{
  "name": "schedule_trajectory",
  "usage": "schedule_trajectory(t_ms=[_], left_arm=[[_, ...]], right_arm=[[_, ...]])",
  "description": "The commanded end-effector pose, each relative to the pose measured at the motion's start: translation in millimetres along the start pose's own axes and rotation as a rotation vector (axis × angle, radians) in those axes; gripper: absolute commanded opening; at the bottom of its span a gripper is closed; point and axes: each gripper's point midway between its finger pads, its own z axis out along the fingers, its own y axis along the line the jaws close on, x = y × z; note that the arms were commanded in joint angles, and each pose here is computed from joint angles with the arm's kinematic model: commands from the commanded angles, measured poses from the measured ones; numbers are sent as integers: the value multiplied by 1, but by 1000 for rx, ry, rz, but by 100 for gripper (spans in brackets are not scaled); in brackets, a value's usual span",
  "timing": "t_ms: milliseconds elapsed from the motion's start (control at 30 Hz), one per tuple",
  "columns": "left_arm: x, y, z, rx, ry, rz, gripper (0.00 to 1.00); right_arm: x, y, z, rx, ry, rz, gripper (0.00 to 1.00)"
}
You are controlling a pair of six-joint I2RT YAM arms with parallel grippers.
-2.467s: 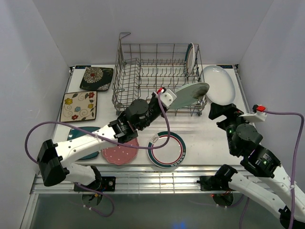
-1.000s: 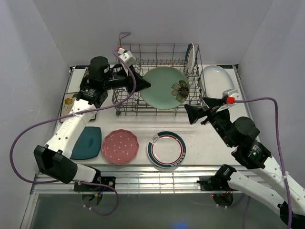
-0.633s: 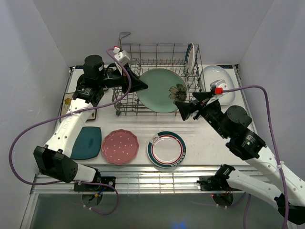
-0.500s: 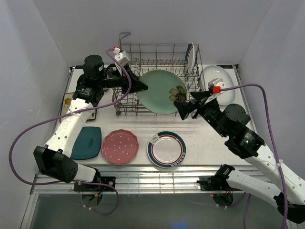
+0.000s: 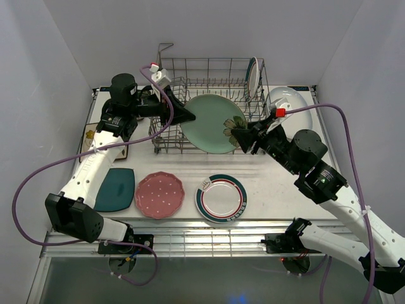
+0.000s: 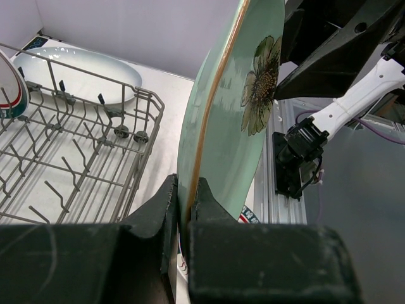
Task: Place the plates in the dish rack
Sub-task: Insert the plate into the dish rack.
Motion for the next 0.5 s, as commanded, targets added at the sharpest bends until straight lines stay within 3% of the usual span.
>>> schedule_trajectory(t_ms=[0, 467], left_arm=[[-24, -21, -7, 55, -42, 103, 0], [-26, -22, -7, 57, -48, 100, 0]], right_arm=[[-31, 14, -3, -73, -69, -7, 48], [-25, 16, 7, -79, -41, 15, 8]])
